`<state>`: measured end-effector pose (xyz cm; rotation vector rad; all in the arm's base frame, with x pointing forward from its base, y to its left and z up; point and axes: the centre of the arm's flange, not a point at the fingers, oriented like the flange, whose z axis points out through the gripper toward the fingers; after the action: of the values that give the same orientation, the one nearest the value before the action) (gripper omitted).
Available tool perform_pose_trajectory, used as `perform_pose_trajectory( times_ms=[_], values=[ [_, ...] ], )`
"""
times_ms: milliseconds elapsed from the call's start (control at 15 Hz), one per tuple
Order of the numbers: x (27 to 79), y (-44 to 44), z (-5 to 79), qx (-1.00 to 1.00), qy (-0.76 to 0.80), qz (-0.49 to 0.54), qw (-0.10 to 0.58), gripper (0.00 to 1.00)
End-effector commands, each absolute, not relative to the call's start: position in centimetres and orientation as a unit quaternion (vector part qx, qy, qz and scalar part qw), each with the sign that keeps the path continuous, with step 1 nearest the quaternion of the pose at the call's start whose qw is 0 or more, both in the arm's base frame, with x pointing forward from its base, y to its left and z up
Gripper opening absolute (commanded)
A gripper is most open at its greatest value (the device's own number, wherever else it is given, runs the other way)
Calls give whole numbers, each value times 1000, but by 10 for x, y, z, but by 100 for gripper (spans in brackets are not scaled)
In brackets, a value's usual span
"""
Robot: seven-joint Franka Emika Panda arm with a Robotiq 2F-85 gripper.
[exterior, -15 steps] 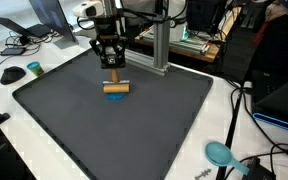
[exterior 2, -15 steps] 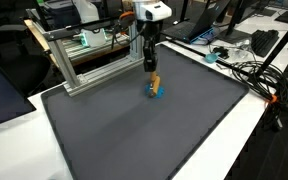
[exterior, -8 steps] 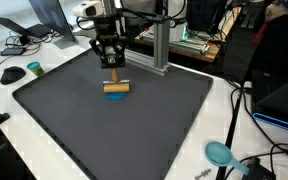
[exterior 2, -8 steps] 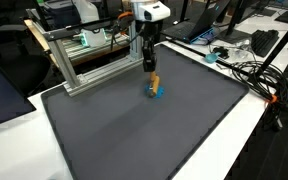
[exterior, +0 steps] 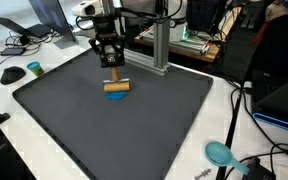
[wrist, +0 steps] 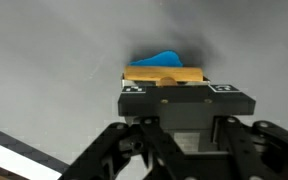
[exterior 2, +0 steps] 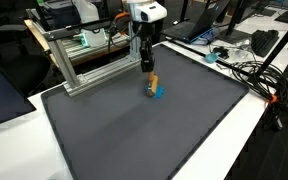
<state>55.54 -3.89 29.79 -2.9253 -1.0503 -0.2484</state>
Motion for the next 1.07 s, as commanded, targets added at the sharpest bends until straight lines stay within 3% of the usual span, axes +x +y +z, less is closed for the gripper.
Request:
perform_pose_trajectory(
  times_ms=[0, 1000],
  values=[
    [523, -51, 252, -941, -336, -6, 32, 22],
    [521, -64, 271, -945, -315, 79, 20, 22]
  ],
)
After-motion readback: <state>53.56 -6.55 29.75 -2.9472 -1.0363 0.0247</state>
